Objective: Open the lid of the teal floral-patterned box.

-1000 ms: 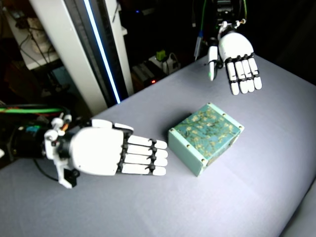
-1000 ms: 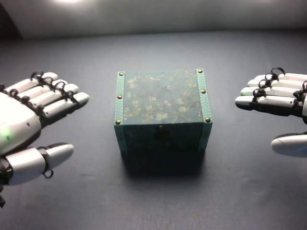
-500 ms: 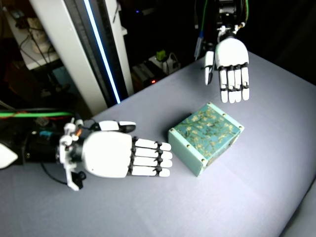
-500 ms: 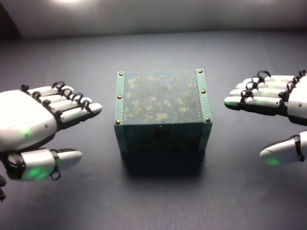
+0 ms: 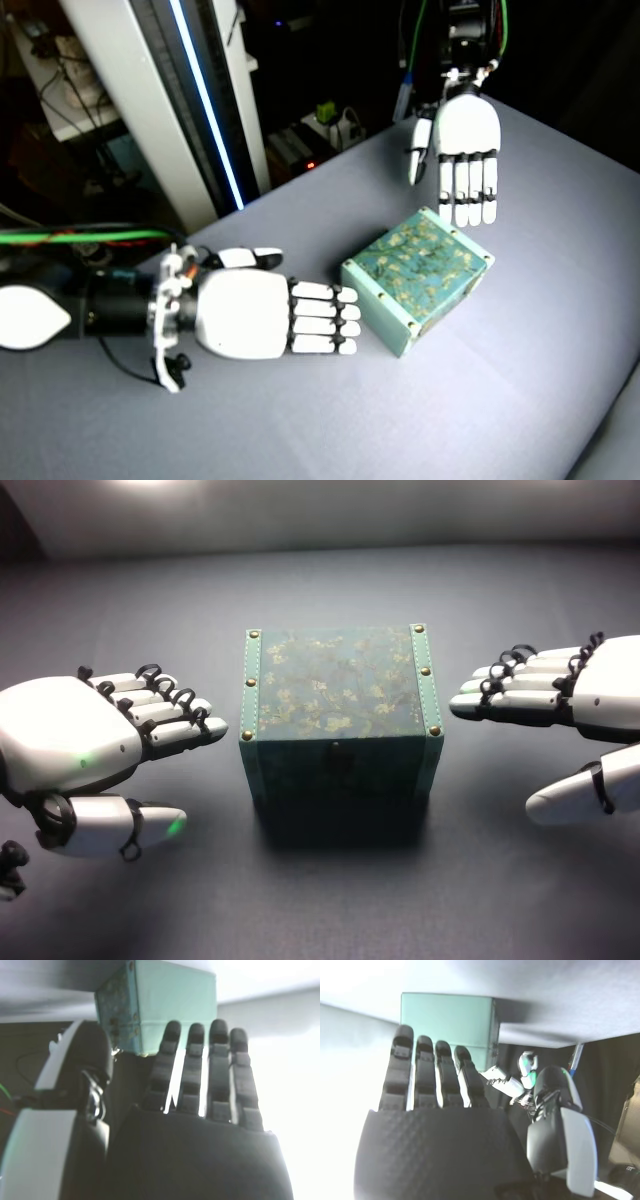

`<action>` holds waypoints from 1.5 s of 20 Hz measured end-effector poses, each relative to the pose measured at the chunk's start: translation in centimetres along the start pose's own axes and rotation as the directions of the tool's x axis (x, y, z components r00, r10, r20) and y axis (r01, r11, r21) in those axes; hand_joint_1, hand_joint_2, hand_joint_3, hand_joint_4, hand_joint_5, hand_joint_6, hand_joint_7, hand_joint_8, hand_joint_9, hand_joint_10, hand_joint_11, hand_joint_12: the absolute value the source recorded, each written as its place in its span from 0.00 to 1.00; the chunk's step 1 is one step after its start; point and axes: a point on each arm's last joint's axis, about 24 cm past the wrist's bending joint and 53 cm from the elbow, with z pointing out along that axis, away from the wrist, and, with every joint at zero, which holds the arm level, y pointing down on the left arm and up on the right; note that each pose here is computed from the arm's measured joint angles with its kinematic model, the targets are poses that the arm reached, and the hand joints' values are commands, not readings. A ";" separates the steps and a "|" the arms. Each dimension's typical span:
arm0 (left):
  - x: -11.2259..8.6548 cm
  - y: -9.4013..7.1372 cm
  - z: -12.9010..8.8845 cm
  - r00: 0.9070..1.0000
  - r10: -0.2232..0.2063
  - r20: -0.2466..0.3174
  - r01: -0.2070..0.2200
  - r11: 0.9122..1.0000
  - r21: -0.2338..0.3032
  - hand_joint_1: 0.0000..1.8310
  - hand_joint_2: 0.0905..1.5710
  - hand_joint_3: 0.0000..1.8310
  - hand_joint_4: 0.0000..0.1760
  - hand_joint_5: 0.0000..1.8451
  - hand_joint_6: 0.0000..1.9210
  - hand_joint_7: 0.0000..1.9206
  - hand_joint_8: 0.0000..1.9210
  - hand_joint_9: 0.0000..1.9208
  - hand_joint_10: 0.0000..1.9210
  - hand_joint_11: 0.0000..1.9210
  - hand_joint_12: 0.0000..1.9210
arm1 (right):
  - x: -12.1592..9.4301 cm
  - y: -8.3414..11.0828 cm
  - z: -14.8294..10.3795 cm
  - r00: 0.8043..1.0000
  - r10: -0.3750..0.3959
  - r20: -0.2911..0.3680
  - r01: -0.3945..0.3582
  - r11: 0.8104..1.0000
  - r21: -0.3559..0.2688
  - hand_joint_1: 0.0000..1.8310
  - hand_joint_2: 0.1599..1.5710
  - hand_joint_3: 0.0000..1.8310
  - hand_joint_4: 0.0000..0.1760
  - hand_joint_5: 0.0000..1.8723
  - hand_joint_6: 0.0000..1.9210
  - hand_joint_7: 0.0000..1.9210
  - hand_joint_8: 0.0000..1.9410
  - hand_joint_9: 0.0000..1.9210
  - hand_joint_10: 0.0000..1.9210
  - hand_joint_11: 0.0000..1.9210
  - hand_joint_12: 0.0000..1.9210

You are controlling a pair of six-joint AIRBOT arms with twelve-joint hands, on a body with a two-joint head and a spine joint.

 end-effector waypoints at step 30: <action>-1.8 -0.7 0.7 0.999 -0.009 0.044 0.008 1.000 0.022 0.00 0.85 0.00 0.00 0.02 0.00 0.05 0.00 0.08 0.00 0.04 0.05 | -0.9 1.9 1.1 0.999 0.027 0.017 -0.026 0.998 -0.064 0.00 0.78 0.00 0.00 0.00 0.00 0.00 0.00 0.01 0.00 0.01 0.13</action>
